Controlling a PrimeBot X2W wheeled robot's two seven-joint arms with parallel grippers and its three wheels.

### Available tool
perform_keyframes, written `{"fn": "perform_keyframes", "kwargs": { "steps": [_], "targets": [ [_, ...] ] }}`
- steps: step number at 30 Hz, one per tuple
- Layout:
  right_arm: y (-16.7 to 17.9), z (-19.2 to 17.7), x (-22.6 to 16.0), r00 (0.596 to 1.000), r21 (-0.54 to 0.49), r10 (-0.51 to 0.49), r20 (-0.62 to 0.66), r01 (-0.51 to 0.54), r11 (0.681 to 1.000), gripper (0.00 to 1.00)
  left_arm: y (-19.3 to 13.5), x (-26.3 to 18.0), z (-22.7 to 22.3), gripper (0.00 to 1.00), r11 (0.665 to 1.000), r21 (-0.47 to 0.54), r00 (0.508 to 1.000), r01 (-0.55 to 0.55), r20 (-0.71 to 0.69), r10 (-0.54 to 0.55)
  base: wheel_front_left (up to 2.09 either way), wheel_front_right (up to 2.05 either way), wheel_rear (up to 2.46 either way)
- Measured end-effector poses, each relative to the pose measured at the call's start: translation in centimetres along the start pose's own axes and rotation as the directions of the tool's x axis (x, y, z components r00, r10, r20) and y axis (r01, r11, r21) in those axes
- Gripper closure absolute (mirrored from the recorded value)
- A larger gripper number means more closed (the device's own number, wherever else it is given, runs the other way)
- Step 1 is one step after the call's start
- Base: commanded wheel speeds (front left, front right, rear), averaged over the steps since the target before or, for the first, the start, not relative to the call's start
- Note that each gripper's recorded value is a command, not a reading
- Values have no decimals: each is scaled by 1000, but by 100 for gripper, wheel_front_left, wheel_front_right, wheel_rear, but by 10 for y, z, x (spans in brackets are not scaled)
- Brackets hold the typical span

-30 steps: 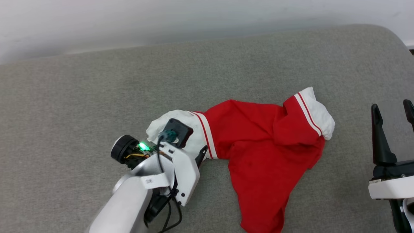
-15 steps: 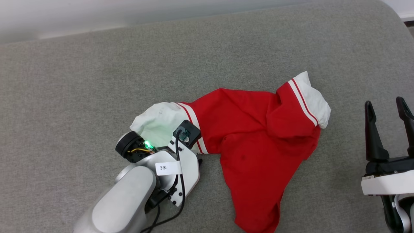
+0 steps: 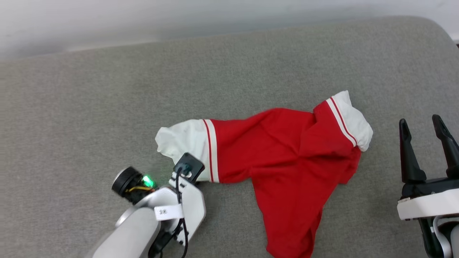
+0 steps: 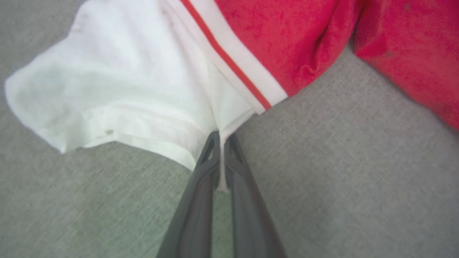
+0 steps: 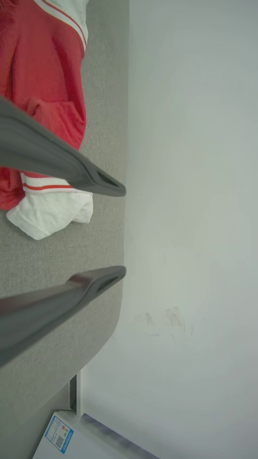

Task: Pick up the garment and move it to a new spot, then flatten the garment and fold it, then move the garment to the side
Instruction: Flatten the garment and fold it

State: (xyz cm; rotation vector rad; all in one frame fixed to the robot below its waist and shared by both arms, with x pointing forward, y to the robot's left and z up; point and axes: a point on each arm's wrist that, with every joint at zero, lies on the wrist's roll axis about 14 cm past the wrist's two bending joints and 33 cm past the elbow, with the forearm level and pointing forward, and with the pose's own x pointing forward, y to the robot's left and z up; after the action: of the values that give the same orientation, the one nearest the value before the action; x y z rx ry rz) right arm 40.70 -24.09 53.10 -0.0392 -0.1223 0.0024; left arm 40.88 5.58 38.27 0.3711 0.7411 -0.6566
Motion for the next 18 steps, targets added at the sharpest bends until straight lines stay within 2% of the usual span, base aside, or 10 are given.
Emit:
{"fn": "perform_keyframes", "kwargs": {
  "steps": [3, 6, 11, 15, 18],
  "targets": [
    [4, 4, -4, 1000, 6, 9, 4, -9, 1000, 0, 5, -18, -3, 100, 998, -41, 998, -49, 48, 51, 0, 0, 0],
    [11, 7, -7, 1000, 16, 27, 7, -28, 999, 0, 29, -41, -4, 100, 986, -78, 982, -151, 101, 158, 0, 0, 0],
    [22, 13, -11, 998, 28, 55, 17, -56, 998, 0, 67, -85, -8, 100, 938, -168, 930, -304, 161, 330, 0, 0, 0],
    [31, 18, -10, 996, 33, 83, 25, -84, 996, 0, 95, -119, -19, 100, 882, -222, 874, -415, 175, 454, 0, 0, 0],
    [36, 19, -10, 995, 35, 96, 24, -96, 995, 0, 102, -133, -30, 100, 855, -256, 851, -451, 165, 498, 0, 0, 0]
  ]
}}
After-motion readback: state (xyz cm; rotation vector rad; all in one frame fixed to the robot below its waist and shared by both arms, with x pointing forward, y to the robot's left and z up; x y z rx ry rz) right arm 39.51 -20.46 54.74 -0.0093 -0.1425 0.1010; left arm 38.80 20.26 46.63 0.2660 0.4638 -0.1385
